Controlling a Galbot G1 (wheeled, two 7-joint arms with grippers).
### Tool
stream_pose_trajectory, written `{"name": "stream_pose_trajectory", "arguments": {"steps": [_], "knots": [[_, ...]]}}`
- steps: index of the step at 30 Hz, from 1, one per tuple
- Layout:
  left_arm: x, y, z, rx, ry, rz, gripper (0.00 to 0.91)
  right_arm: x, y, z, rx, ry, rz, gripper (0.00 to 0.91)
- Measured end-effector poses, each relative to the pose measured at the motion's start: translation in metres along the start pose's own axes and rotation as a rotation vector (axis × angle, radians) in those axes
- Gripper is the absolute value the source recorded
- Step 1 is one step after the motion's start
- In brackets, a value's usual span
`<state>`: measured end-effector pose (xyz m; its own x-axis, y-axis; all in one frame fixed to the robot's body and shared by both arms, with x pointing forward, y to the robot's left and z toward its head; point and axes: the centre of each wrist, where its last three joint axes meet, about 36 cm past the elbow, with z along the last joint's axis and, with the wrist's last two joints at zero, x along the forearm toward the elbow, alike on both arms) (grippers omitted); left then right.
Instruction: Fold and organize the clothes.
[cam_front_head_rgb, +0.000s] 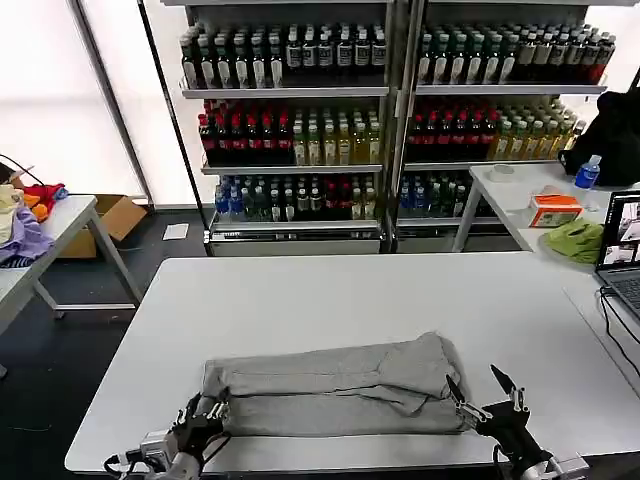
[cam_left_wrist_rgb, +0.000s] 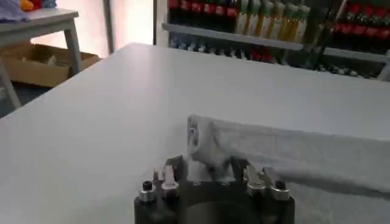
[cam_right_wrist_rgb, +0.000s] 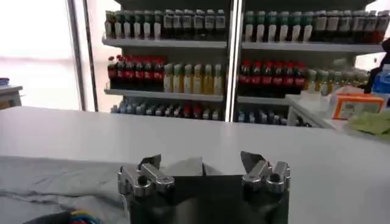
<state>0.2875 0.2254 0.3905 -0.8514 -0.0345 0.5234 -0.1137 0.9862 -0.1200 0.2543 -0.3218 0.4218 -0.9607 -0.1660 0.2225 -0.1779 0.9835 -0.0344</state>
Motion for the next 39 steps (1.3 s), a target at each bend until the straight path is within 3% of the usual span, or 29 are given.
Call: {"name": "stream_pose_trajectory", "arguments": {"steps": [9, 16, 21, 32, 36, 39], "knots": [[-0.001, -0.011, 0.006, 0.036, 0.001, 0.02, 0.01, -0.001, 0.0, -0.002, -0.013, 0.003, 0.004, 0.907], [-0.001, -0.001, -0.004, 0.043, -0.036, 0.024, 0.01, 0.001, -0.002, -0.006, -0.016, 0.003, 0.003, 0.907], [0.001, 0.031, -0.023, 0.026, -0.077, -0.01, 0.0, 0.0, -0.001, -0.006, -0.026, 0.001, 0.002, 0.907], [0.011, 0.155, -0.08, -0.071, -0.125, -0.146, 0.01, 0.002, 0.001, -0.01, -0.037, -0.012, 0.003, 0.907], [0.016, 0.172, -0.105, -0.081, -0.148, -0.134, 0.01, 0.005, 0.002, -0.01, -0.042, -0.01, 0.005, 0.907], [0.021, 0.165, -0.121, -0.075, -0.177, -0.087, 0.01, 0.007, 0.003, -0.009, -0.045, -0.005, 0.004, 0.907]]}}
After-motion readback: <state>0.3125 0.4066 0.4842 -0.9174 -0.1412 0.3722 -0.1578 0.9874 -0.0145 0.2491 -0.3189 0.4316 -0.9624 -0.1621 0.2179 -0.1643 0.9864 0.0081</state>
